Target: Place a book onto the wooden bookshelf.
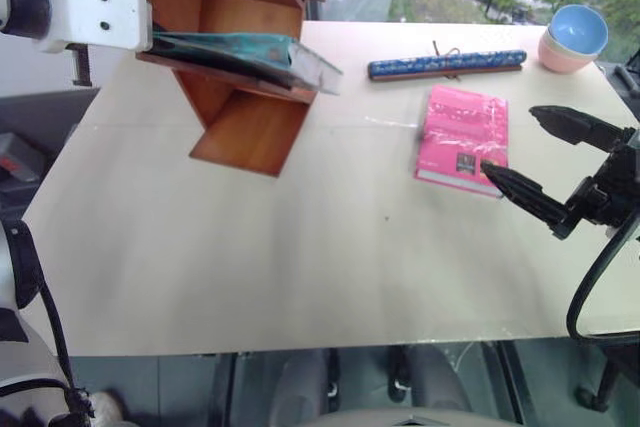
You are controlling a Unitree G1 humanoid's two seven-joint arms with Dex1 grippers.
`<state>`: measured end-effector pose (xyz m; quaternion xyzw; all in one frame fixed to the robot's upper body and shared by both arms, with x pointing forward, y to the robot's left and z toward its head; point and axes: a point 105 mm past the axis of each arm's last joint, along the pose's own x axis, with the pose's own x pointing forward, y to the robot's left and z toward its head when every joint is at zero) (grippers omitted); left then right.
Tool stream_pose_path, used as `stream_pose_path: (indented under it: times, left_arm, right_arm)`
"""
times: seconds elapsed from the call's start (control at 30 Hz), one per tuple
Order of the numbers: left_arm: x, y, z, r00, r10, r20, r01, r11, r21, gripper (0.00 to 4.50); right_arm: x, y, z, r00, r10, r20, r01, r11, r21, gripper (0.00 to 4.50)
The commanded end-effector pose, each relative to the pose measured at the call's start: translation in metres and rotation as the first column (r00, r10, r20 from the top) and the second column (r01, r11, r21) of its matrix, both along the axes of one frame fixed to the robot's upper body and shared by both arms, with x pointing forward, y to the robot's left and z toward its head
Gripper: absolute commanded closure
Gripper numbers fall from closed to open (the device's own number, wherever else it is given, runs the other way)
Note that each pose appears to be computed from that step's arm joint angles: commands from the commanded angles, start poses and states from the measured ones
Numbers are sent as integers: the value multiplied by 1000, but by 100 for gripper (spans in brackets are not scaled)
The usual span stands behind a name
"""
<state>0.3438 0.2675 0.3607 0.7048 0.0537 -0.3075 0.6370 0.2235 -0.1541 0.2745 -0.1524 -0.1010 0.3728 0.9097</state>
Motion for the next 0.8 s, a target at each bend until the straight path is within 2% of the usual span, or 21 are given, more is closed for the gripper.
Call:
stream_pose_path:
  times: [0.03,0.13,0.17,0.23,0.27,0.33,0.4,0.5,0.57,0.63,0.7,0.8]
  left_arm:
    - [2,20,14,993,91,77,-92,996,11,443]
    - [7,21,3,995,96,31,-95,995,-32,443]
    - [8,22,2,995,94,33,-93,995,-47,365]
    - [7,22,1,996,86,37,-83,994,-66,291]
    - [6,21,2,996,75,43,-72,994,-80,221]
    - [0,20,2,998,41,39,-36,994,-103,139]
    - [-7,21,2,999,16,51,-11,994,-110,139]
    - [-18,23,9,996,0,87,18,978,-207,139]
    - [-28,26,12,996,-4,88,32,946,-323,139]
    - [-41,28,17,997,-22,68,52,869,-492,139]
    - [-64,35,13,998,-58,-28,27,760,-649,139]
    - [-88,34,7,986,-111,-123,-33,596,-802,139]
  right_arm:
    - [0,7,7,998,37,46,-36,999,-10,0]
    - [-1,14,8,995,82,51,-81,996,-25,0]
    - [-2,17,8,993,101,54,-99,995,-33,0]
    - [-4,20,9,991,125,52,-123,991,-43,0]
    - [-4,21,9,990,135,50,-133,990,-49,0]
    - [-3,21,9,988,147,49,-144,988,-53,0]
    - [0,21,10,986,158,46,-155,986,-57,0]
    - [3,20,11,983,178,44,-175,982,-66,0]
    - [5,19,12,980,191,48,-188,979,-75,0]
    - [8,18,15,977,204,57,-199,977,-79,0]
    - [11,18,18,973,221,69,-216,974,-75,0]
    - [13,20,23,962,255,92,-251,966,-53,0]
